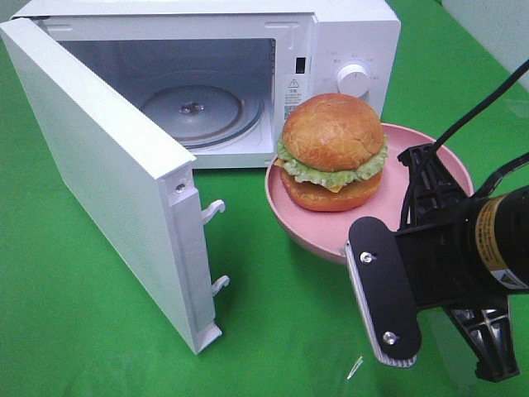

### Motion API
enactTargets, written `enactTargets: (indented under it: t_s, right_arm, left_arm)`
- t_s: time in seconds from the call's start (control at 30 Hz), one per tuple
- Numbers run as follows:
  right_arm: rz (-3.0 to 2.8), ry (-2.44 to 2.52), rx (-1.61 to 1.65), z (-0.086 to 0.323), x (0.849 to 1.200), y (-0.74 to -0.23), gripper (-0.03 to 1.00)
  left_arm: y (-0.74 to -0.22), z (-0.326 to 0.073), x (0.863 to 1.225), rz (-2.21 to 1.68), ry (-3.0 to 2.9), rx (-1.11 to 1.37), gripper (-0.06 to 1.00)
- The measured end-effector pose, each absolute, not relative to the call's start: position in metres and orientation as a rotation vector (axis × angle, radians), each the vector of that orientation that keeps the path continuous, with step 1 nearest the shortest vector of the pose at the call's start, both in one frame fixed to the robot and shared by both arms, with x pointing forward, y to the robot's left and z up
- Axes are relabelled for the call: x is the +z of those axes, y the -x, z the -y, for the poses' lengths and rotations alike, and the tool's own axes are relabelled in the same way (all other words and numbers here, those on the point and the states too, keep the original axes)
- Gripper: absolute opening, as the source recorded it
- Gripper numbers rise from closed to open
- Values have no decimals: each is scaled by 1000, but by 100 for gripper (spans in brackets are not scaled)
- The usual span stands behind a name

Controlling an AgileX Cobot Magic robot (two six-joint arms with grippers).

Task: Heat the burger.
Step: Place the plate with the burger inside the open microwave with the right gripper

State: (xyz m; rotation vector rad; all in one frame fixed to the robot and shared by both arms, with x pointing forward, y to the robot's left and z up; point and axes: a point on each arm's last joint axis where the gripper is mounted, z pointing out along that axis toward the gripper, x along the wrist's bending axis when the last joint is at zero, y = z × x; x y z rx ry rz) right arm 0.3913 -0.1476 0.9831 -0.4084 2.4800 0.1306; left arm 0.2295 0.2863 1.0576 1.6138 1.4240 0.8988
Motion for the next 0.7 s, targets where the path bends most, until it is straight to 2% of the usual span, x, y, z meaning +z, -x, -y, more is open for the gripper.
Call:
enactTargets:
  t_s: [0.7]
  right_arm:
    - [-2466, 586, 211, 160, 983, -410, 6]
  left_arm:
    - [-229, -286, 1058, -1424, -1614, 899, 98]
